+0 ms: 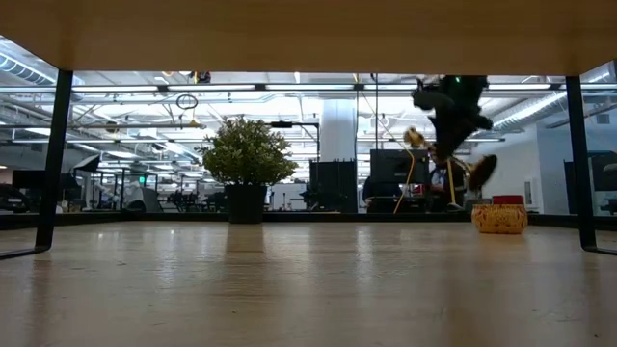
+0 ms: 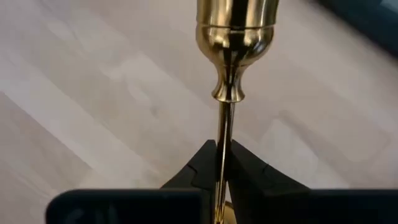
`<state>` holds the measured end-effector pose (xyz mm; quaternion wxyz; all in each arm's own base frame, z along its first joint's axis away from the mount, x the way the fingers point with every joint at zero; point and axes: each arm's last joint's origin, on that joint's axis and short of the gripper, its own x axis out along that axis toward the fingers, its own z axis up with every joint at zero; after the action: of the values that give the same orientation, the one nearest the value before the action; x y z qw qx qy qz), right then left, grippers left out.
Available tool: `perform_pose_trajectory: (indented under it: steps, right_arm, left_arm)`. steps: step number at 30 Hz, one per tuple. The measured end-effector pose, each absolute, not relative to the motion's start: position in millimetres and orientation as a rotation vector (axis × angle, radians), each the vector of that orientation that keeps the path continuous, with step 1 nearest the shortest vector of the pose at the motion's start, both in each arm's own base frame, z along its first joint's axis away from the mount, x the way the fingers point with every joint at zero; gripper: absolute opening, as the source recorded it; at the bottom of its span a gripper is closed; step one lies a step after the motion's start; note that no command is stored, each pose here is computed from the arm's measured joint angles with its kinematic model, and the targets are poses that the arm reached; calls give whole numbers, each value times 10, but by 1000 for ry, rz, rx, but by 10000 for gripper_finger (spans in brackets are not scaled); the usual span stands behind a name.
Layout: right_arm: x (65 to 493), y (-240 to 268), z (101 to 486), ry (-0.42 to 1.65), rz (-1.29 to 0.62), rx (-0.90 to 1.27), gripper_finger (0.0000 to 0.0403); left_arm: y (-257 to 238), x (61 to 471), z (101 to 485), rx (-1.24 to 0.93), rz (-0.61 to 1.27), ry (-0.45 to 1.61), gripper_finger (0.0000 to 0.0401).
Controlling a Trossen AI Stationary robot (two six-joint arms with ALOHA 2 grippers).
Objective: Pick & Place candle stick holders
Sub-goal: Put the gold candle holder on the shelf
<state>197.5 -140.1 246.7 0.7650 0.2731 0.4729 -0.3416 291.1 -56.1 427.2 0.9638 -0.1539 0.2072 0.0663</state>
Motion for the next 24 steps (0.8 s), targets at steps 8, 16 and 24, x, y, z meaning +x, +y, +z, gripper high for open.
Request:
perform_pose_trajectory:
  steps: [8, 16, 24]
  right_arm:
    - [2045, -1409, 2961, 827, -722, 543, 15]
    - [2129, -1243, 3344, 682, -648, 502, 16]
    - [2172, -977, 3586, 563, -550, 493, 17]
  left_arm:
    - [-561, 2910, 4266, -311, 131, 427, 3]
    - [-537, 2886, 4212, -294, 158, 483, 3]
    - [-478, 2893, 4207, -287, 175, 487, 3]
